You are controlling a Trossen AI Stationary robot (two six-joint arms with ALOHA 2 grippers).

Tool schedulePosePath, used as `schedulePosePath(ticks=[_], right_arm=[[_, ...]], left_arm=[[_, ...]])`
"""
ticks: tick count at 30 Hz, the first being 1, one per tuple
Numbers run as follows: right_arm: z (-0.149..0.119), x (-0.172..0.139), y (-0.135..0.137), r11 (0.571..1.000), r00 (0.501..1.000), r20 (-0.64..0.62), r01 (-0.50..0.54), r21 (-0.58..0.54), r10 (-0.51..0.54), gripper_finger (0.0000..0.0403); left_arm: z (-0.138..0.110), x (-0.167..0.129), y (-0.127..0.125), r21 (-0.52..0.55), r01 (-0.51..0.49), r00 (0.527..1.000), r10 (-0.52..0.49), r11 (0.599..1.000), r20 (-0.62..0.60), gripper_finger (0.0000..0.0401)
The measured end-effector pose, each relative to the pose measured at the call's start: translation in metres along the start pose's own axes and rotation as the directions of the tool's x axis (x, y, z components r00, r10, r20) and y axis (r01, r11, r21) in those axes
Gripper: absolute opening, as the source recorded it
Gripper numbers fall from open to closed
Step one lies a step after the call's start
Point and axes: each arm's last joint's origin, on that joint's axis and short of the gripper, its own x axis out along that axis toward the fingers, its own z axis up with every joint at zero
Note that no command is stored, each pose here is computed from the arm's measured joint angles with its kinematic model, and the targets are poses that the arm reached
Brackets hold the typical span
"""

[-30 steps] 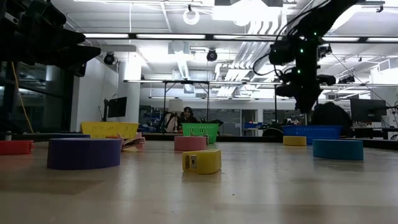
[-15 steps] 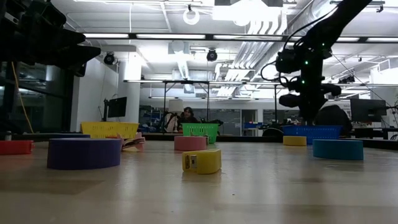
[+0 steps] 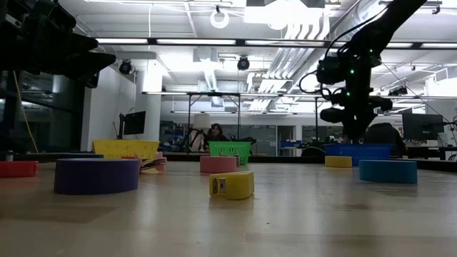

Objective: Pick and place Stapler, Stapler remover, tape
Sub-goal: Put the gray staple remover into the blue basket, then put the light blue staple remover into the blue basket

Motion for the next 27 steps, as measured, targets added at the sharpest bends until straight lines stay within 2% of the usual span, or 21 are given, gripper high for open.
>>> schedulePosePath(ticks=[8, 18, 23, 27], right_arm=[[0.000, 0.000, 0.000, 1.000, 1.000, -0.003, 0.000, -0.002, 0.000, 0.0166], [0.000, -0.001, 0.000, 1.000, 1.000, -0.002, -0.008, -0.003, 0.008, 0.0177], [0.001, -0.014, -0.004, 0.996, 0.996, 0.026, -0.088, -0.019, 0.088, 0.0177], [0.000, -0.034, -0.009, 0.971, 0.970, 0.053, -0.235, -0.042, 0.237, 0.0177]], left_arm=[[0.000, 0.000, 0.000, 0.000, 0.000, 1.000, 0.000, 1.000, 0.000, 0.0211], [0.000, 0.000, 0.000, 0.000, 0.000, 1.000, 0.000, 1.000, 0.000, 0.0211], [0.000, 0.000, 0.000, 0.000, 0.000, 1.000, 0.000, 1.000, 0.000, 0.0211], [0.000, 0.000, 0.000, 0.000, 0.000, 1.000, 0.000, 1.000, 0.000, 0.0211]])
